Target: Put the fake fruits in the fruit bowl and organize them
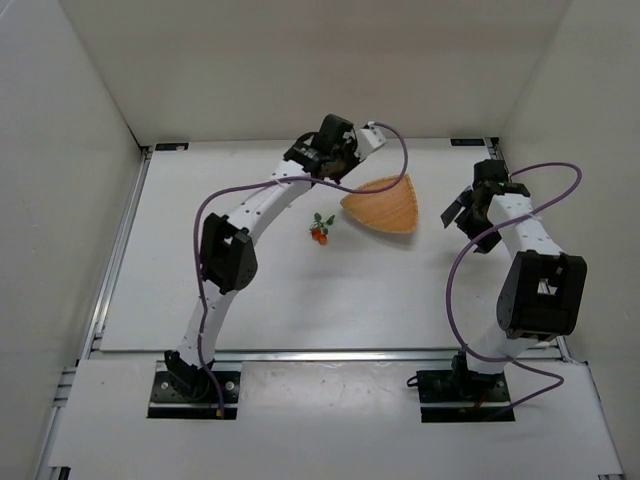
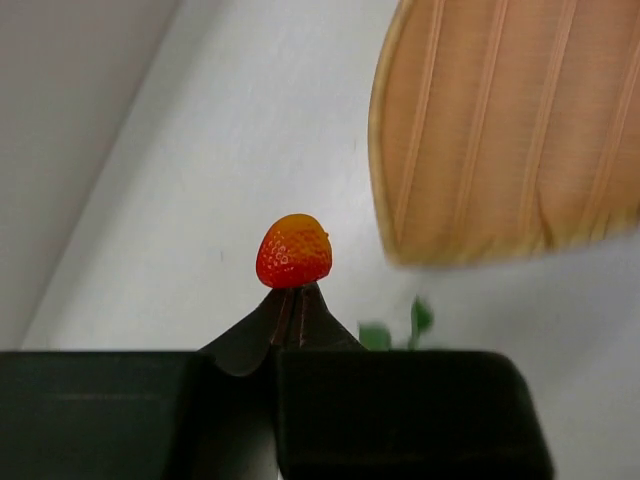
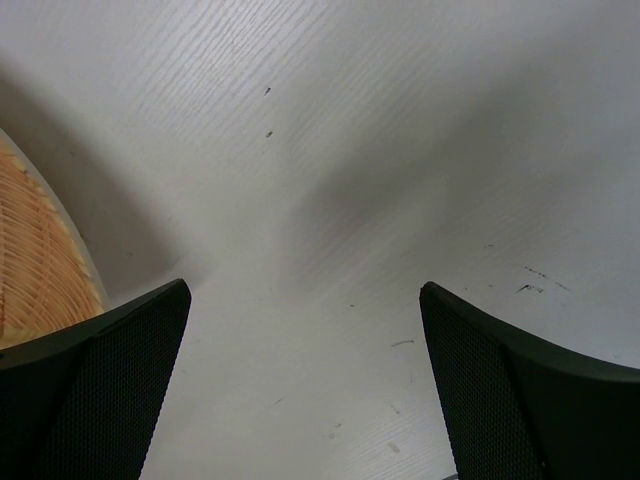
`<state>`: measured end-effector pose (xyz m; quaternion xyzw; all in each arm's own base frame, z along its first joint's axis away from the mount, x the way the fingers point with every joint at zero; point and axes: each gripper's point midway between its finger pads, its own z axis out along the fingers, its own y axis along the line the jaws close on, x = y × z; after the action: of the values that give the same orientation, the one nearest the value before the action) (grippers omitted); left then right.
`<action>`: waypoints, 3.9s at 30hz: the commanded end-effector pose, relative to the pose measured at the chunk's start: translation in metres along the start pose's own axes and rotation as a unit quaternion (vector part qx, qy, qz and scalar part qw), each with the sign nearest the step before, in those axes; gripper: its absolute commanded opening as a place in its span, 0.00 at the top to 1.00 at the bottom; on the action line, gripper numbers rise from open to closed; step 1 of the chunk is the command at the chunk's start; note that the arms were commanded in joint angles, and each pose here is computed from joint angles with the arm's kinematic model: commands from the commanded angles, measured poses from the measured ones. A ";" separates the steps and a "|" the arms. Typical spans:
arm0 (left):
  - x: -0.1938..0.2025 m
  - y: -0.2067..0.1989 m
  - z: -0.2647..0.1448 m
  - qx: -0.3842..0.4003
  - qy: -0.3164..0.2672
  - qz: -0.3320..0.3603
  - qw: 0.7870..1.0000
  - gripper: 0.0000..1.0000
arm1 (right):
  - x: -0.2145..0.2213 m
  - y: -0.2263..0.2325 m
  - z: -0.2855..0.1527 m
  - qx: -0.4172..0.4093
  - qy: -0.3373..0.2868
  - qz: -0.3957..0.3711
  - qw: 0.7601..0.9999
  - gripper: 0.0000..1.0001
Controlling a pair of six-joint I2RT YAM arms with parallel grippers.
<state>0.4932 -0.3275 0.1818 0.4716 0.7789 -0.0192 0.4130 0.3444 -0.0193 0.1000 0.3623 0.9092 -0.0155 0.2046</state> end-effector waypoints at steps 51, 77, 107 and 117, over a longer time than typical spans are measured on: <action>0.240 0.171 -0.162 -0.301 0.103 -0.340 0.885 0.00 | 0.231 0.283 0.003 -0.235 0.118 -0.394 0.880 0.07; 0.238 0.171 -0.162 -0.294 0.107 -0.337 0.888 0.00 | 0.220 0.298 -0.063 -0.294 0.088 -0.429 0.850 0.99; 0.265 0.171 -0.167 -0.295 0.130 -0.352 0.879 0.00 | 0.030 0.182 0.016 -0.205 0.070 -0.222 0.951 0.87; 0.265 0.171 -0.171 -0.299 0.132 -0.351 0.877 0.00 | 0.015 0.176 -0.005 -0.215 0.048 -0.217 0.951 0.25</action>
<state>0.4602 0.0266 0.1482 0.0285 0.9225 0.1362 0.3600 0.4491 0.1291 0.0905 0.1079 0.9635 0.1498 0.1938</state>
